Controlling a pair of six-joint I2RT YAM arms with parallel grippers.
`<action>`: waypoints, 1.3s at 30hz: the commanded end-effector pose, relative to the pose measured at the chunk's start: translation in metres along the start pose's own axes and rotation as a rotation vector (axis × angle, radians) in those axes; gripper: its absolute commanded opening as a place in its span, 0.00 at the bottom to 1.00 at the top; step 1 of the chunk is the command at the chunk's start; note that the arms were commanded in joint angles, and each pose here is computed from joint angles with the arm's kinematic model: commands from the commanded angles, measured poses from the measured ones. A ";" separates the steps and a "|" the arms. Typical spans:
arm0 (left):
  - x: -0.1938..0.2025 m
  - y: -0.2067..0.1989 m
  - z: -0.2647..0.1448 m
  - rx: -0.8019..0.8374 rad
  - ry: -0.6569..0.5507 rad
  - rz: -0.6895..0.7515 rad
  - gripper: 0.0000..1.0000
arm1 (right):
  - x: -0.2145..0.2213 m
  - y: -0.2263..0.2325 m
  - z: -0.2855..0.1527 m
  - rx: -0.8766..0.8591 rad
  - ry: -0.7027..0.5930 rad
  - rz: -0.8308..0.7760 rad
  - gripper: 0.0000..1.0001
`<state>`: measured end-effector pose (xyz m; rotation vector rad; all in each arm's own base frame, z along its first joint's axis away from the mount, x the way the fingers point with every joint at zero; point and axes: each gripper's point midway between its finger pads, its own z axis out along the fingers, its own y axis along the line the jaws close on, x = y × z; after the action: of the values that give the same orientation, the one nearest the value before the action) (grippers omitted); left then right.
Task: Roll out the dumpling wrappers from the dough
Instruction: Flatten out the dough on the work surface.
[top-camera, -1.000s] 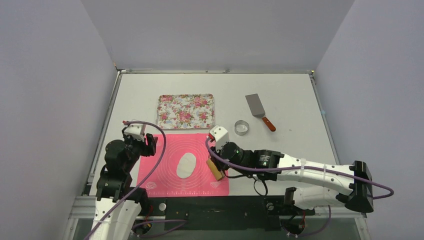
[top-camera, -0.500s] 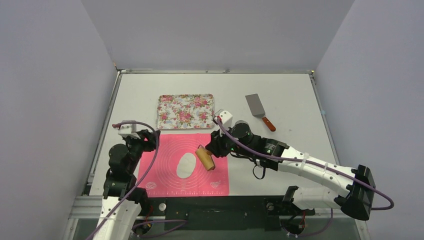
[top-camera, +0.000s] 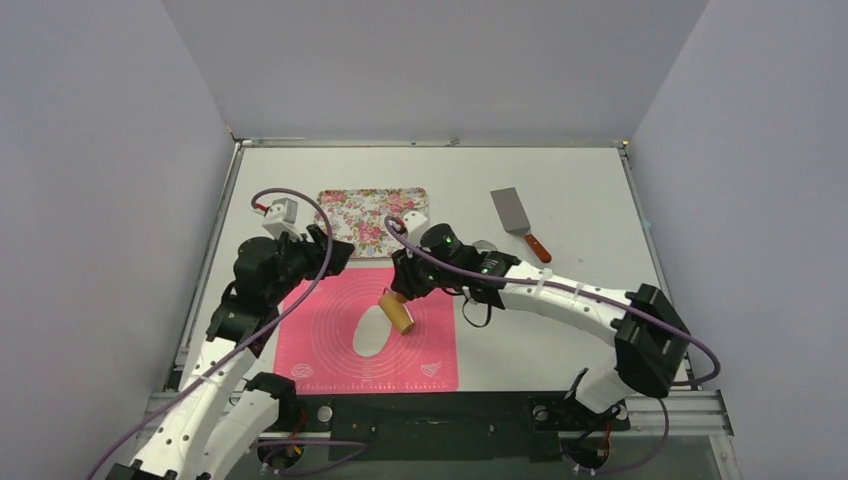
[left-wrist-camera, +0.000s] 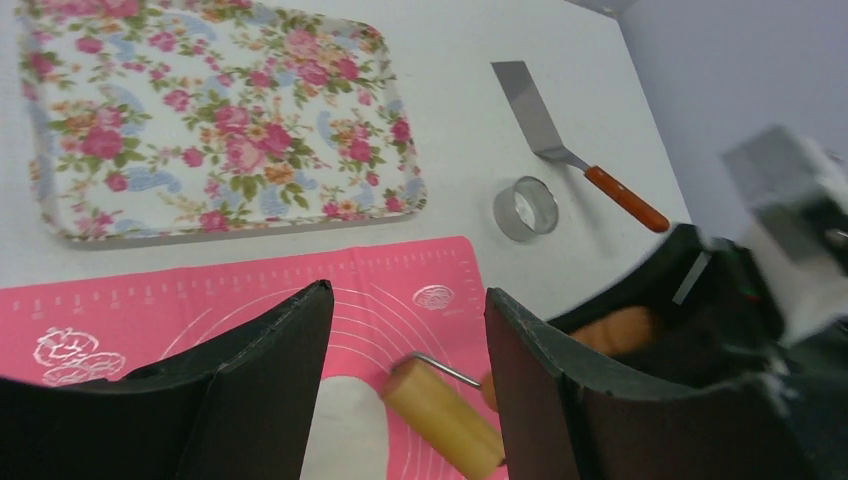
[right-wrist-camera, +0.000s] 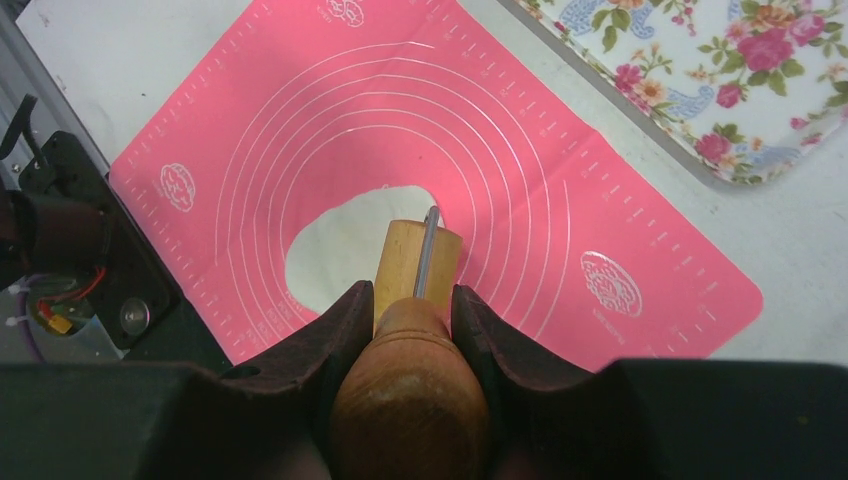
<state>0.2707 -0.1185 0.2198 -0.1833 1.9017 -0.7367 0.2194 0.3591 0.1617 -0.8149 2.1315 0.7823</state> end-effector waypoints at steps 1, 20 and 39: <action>-0.026 -0.031 -0.011 -0.017 -0.062 0.128 0.55 | -0.049 0.027 0.023 -0.109 -0.100 -0.032 0.00; -0.053 0.003 -0.089 -0.272 -0.242 0.013 0.55 | 0.055 0.022 0.091 -0.118 0.156 -0.271 0.00; -0.028 0.029 -0.109 -0.404 -0.164 -0.038 0.55 | 0.176 0.042 0.108 -0.313 0.260 -0.198 0.00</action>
<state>0.1963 -0.0415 0.2437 -0.4925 1.8935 -0.3378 0.2156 0.4701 0.1160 -1.0987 1.6783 0.9909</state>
